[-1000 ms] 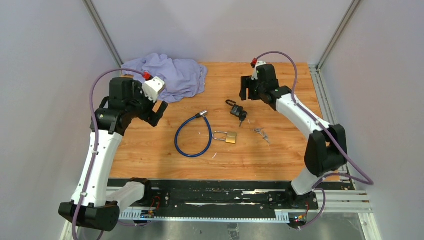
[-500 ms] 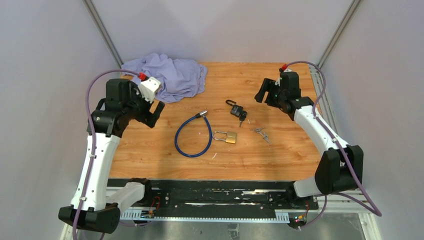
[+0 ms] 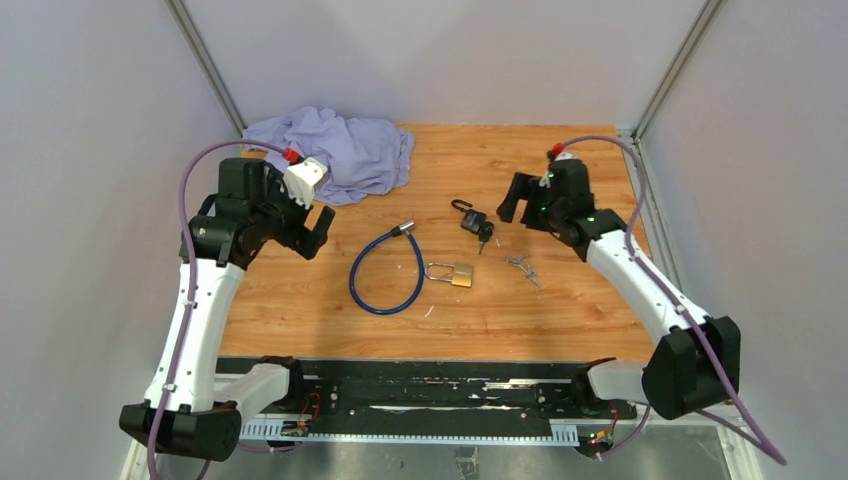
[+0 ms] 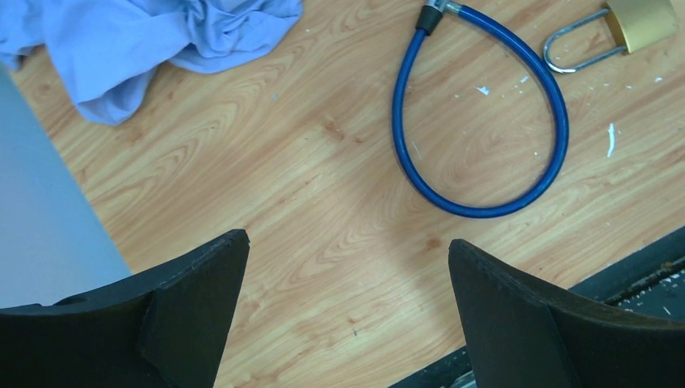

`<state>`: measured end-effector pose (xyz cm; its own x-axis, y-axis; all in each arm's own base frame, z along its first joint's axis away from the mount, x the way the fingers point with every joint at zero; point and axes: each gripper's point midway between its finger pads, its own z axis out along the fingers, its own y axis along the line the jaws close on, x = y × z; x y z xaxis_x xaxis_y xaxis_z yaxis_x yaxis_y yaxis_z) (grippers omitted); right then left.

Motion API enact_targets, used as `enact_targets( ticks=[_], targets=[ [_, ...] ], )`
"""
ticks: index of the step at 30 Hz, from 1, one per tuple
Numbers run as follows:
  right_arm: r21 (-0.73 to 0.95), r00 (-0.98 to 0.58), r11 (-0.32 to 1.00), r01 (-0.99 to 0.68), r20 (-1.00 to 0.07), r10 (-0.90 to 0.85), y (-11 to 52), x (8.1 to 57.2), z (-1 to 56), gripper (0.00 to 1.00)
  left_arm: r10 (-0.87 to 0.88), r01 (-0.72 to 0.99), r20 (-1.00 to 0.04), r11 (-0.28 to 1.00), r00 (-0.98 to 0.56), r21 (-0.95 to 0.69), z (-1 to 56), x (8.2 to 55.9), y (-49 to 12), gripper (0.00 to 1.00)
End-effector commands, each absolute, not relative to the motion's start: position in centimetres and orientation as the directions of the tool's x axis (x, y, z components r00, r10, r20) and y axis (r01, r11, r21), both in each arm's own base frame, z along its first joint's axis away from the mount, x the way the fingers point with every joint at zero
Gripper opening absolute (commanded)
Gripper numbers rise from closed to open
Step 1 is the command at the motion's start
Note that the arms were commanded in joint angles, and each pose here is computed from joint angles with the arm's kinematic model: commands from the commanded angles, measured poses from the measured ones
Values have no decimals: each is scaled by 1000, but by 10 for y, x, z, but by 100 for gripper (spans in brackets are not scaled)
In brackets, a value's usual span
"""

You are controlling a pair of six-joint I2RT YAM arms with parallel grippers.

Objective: Unlock with the key

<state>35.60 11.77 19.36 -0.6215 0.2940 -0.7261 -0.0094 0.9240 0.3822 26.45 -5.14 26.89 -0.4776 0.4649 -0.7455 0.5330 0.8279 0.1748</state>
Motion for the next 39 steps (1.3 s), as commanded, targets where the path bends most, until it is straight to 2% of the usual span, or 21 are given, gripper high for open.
enact_targets(
  ticks=[1,6,9,13,21,26,39],
  targets=[
    [206,-736,969,-137,-675,40,154,321,154,90,467,593,-745,796,-476,120,260,264,-63,98],
    [135,-768,970,-204,-637,-72,177,300,122,88,478,635,-736,768,-480,85,248,261,-70,98],
    [79,-790,989,-129,-610,-54,162,299,106,88,483,645,-729,760,-485,74,242,260,-72,98],
    [-5,-822,1000,-28,-569,-26,133,304,94,79,485,658,-724,750,-490,57,238,261,-75,98],
    [8,-871,999,42,-489,41,103,312,65,70,468,664,-731,747,-496,27,241,268,-80,98],
    [20,-888,1000,22,-458,28,109,318,51,65,470,666,-732,745,-493,29,242,268,-80,98],
    [2,-916,995,97,-390,90,89,302,17,65,465,680,-740,733,-487,14,247,265,-85,98]
  ],
)
